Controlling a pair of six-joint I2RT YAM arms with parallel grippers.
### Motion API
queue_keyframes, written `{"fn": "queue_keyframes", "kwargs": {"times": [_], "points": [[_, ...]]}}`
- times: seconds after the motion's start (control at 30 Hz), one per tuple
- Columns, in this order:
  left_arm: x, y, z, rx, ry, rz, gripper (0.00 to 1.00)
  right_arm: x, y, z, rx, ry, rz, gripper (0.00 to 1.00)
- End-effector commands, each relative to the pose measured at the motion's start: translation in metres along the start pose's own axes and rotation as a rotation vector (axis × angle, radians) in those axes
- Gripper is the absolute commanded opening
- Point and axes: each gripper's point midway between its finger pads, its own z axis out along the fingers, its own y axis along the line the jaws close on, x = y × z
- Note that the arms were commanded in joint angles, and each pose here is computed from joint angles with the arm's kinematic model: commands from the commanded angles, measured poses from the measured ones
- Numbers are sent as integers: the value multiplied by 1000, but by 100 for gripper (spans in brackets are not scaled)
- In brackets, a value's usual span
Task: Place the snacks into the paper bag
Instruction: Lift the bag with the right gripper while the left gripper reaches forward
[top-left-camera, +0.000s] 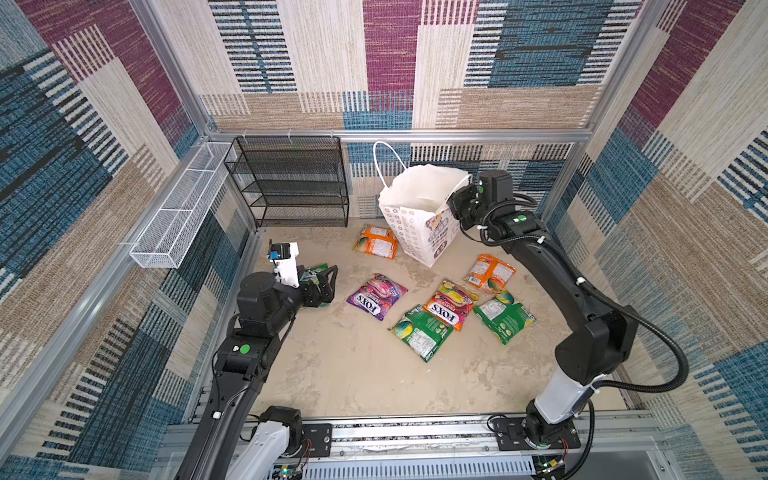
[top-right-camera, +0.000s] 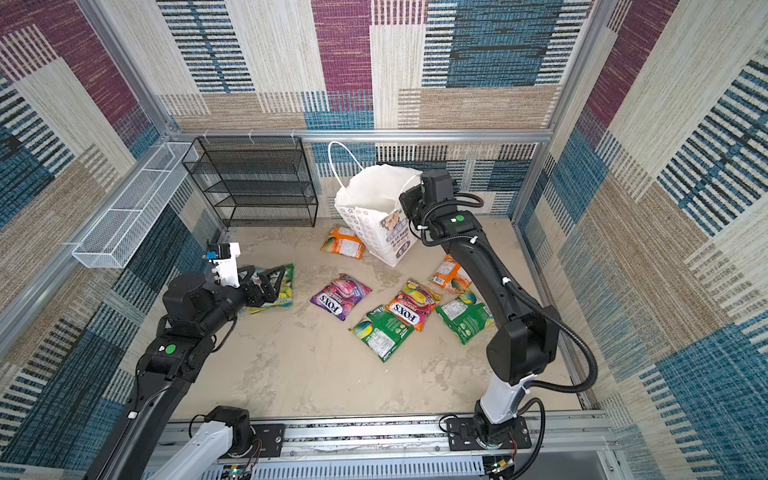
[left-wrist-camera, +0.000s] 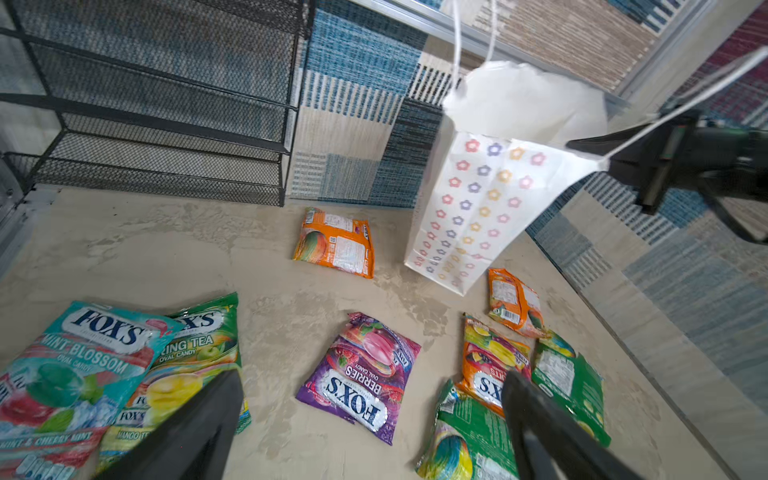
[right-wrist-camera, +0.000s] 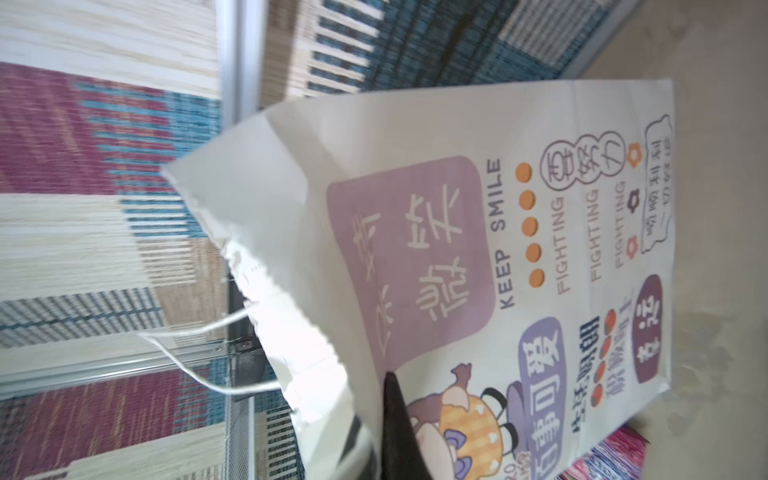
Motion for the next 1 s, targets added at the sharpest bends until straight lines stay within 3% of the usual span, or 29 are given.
{"fn": "queue_keyframes", "kwargs": {"times": [0.0, 0.23, 0.43, 0.6, 0.87, 0.97], "points": [[-14, 17, -5, -109, -61, -111, 100, -5, 40, -20, -106, -52, -122, 0], [-33, 4, -33, -57, -147, -111, 100, 32, 97, -60, -252, 15, -274, 0], [-42, 22, -53, -200, -120, -73, 100, 86, 86, -62, -240, 158, -365, 0], [-48, 16, -71, -172, -195, -86, 100, 131, 73, -65, -230, 277, -432, 0], [-16, -20, -77, -15, 77, -66, 100, 213, 46, -59, -170, 537, -465, 0], [-9, -25, -87, 2, 114, -58, 100, 240, 34, -54, -146, 648, -453, 0]]}}
